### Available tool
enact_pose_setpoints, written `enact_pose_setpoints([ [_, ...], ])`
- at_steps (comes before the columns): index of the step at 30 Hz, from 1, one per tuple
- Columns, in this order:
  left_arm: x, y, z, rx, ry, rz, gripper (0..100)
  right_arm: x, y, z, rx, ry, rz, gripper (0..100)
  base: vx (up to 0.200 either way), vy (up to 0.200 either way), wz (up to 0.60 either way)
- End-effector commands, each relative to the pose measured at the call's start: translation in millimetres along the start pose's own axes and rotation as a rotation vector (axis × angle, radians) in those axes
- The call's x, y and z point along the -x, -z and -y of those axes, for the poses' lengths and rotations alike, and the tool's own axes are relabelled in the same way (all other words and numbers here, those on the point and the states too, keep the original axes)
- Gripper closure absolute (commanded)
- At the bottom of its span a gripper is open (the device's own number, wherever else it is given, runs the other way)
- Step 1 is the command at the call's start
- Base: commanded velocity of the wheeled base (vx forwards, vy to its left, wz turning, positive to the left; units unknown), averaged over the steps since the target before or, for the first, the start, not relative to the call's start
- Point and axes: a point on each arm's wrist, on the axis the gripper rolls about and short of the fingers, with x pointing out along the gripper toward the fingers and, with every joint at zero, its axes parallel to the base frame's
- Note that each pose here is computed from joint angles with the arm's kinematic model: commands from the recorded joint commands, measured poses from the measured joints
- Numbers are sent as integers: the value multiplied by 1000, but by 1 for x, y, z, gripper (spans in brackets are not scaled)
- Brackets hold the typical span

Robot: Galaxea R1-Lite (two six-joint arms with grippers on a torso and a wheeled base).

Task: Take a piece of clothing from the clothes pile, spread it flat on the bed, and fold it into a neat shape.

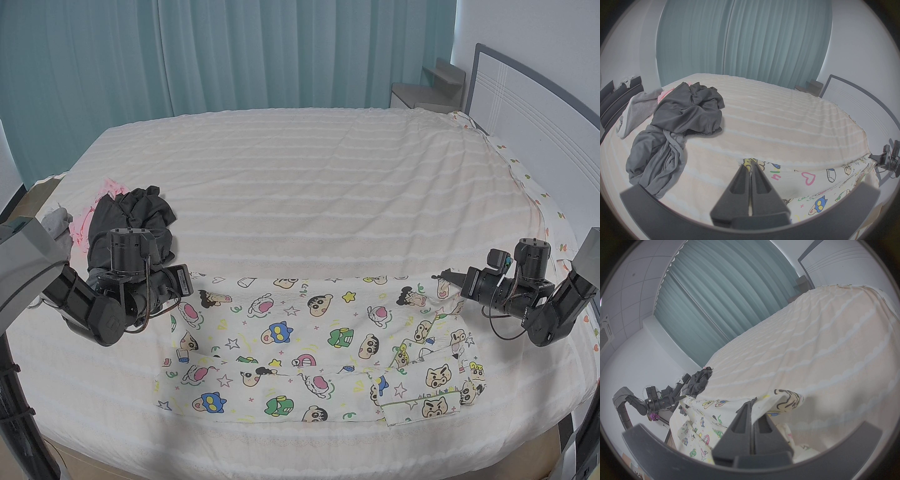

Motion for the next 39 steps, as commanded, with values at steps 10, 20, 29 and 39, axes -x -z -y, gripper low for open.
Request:
enact_pose_setpoints([
  [10, 24, 18, -4, -16, -2, -47, 100, 25, 36, 0, 25, 1, -69, 100, 0, 0, 0],
  [20, 40, 49, -6, -32, 18, -71, 100, 43, 60, 0, 40, -10, -120, 100, 0, 0, 0],
  [29, 49, 71, -9, -43, 11, -151, 100, 47, 85, 7, 34, 3, -161, 100, 0, 0, 0],
  [39, 51, 87, -14, -51, -4, -220, 100, 55, 106, 9, 28, 4, -182, 100, 0, 0, 0],
])
